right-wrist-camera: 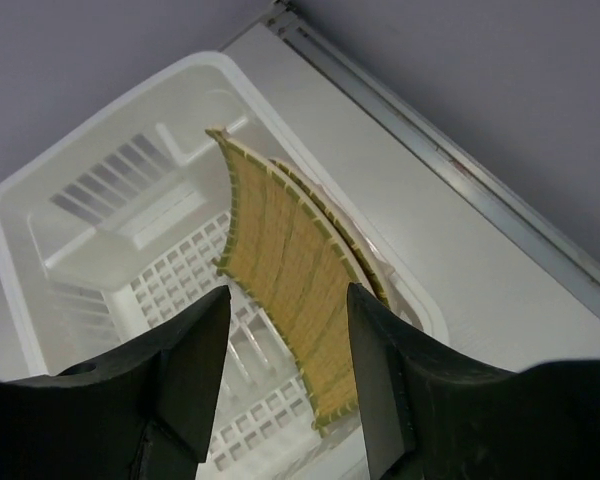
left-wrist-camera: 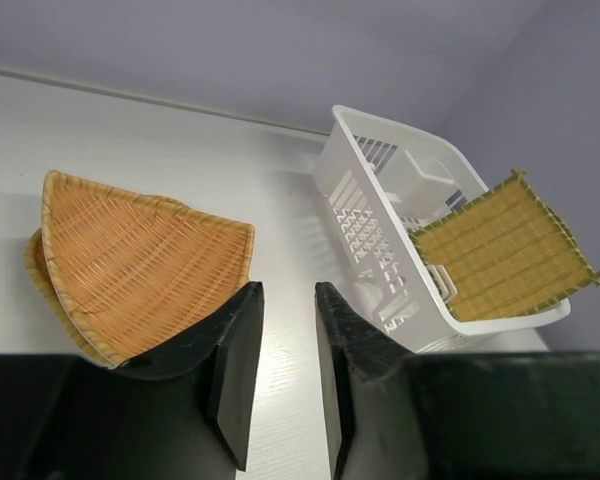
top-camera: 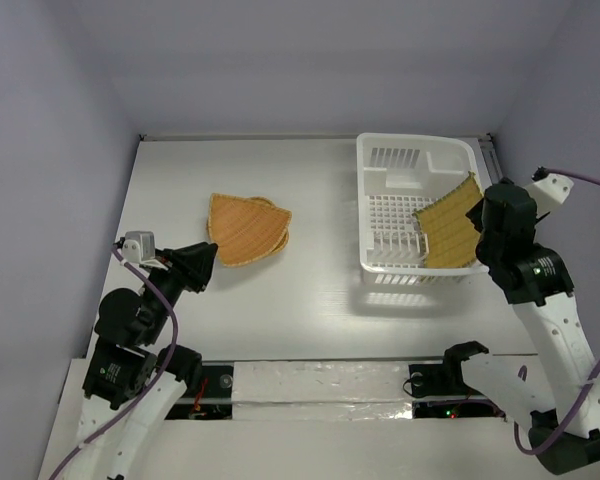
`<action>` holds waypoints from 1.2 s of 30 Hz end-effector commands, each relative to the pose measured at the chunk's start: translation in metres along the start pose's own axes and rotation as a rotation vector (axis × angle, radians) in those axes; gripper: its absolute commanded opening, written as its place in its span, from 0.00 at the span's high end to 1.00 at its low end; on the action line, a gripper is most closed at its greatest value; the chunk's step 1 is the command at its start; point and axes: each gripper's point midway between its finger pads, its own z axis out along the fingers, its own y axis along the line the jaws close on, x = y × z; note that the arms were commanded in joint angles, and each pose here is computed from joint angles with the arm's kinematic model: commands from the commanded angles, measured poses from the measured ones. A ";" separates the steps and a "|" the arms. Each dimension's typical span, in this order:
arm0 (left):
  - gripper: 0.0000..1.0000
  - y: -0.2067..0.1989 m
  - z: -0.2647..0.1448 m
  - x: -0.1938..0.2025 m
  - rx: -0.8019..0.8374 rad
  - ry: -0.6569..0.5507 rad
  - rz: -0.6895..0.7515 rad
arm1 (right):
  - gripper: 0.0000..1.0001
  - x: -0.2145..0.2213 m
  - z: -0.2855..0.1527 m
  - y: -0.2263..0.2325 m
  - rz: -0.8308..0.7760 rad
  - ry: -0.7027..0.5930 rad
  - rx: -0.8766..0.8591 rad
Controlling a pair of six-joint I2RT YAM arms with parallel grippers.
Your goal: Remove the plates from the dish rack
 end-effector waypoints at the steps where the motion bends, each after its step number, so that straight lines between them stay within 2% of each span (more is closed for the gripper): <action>1: 0.74 -0.011 -0.003 -0.014 0.050 -0.052 -0.001 | 0.44 0.031 0.003 -0.004 -0.063 0.095 -0.027; 7: 0.70 -0.016 -0.007 -0.014 0.074 -0.055 -0.004 | 0.44 0.054 0.007 -0.022 -0.010 0.134 -0.019; 11: 0.70 -0.019 -0.008 -0.014 0.086 -0.055 -0.005 | 0.44 0.054 0.004 -0.029 0.018 0.123 -0.007; 19: 0.69 -0.020 -0.009 -0.015 0.091 -0.059 -0.006 | 0.43 0.077 0.022 -0.029 -0.019 0.189 0.046; 24: 0.68 -0.020 -0.009 -0.014 0.092 -0.057 -0.006 | 0.44 0.072 0.023 -0.037 -0.003 0.167 0.081; 31: 0.68 -0.021 -0.008 -0.012 0.097 -0.047 -0.005 | 0.44 0.044 0.009 -0.056 0.037 0.066 0.129; 36: 0.68 -0.020 -0.008 -0.012 0.093 -0.046 -0.007 | 0.44 0.062 0.016 -0.040 0.020 0.149 0.077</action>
